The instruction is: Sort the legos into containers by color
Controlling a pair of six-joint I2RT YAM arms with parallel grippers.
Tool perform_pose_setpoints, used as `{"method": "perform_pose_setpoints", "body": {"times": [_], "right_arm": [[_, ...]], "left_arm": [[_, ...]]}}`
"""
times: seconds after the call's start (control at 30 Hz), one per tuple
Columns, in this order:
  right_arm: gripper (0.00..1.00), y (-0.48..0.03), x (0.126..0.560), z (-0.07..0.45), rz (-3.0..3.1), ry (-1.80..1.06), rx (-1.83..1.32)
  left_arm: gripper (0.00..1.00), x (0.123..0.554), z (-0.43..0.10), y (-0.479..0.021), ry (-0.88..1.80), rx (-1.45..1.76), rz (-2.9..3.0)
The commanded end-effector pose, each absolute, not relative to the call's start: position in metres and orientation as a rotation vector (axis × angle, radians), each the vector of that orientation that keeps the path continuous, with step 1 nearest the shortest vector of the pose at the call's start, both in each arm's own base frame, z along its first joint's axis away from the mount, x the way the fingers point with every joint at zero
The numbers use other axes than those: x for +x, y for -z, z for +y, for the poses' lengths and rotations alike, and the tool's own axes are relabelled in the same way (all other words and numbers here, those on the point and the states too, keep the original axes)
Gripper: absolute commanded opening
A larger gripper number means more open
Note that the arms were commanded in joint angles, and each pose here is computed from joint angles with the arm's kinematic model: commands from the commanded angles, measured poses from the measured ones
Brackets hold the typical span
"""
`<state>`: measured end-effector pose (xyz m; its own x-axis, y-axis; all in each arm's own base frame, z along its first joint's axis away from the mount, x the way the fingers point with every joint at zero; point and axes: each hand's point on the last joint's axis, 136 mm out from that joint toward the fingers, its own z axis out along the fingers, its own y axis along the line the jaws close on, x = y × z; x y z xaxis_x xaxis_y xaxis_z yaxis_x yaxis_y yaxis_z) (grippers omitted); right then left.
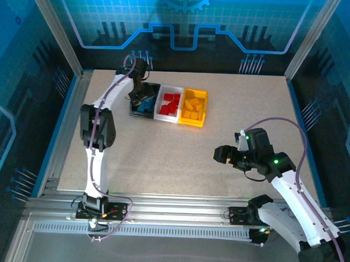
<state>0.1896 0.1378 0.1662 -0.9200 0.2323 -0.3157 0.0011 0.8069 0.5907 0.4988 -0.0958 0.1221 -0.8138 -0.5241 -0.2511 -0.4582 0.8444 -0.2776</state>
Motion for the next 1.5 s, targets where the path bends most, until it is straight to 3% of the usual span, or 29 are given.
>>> {"method": "perform_pose_setpoints", "body": {"times": [0.0,0.1,0.2,0.37,0.7,0.97,1.47], "right_arm": [[0.86,-0.182,0.202,0.133,2.572,-0.768,0.087],[0.88,-0.186,0.217,0.127,2.55,-0.693,0.06],[0.88,-0.184,0.234,0.124,2.516,-0.656,0.042],[0.89,-0.183,0.27,0.107,2.41,-0.512,-0.017],[0.96,-0.165,0.326,0.034,2.296,-0.099,-0.058],[0.96,-0.147,0.352,0.005,2.198,-0.08,0.008],[0.95,-0.111,0.388,0.019,2.082,-0.132,-0.135]], "left_arm": [[0.66,0.473,-0.094,-0.172,0.378,-0.71,2.626],[0.76,0.439,-0.088,-0.187,0.396,-0.674,2.591],[0.99,0.404,-0.077,-0.196,0.359,-0.574,2.575],[0.99,0.365,-0.028,-0.192,0.112,-0.518,2.519],[0.99,0.363,0.006,-0.153,0.011,-0.24,2.007],[0.99,0.37,0.027,-0.111,0.04,-0.227,1.997],[0.99,0.401,0.025,-0.099,0.039,-0.17,2.085]]}}
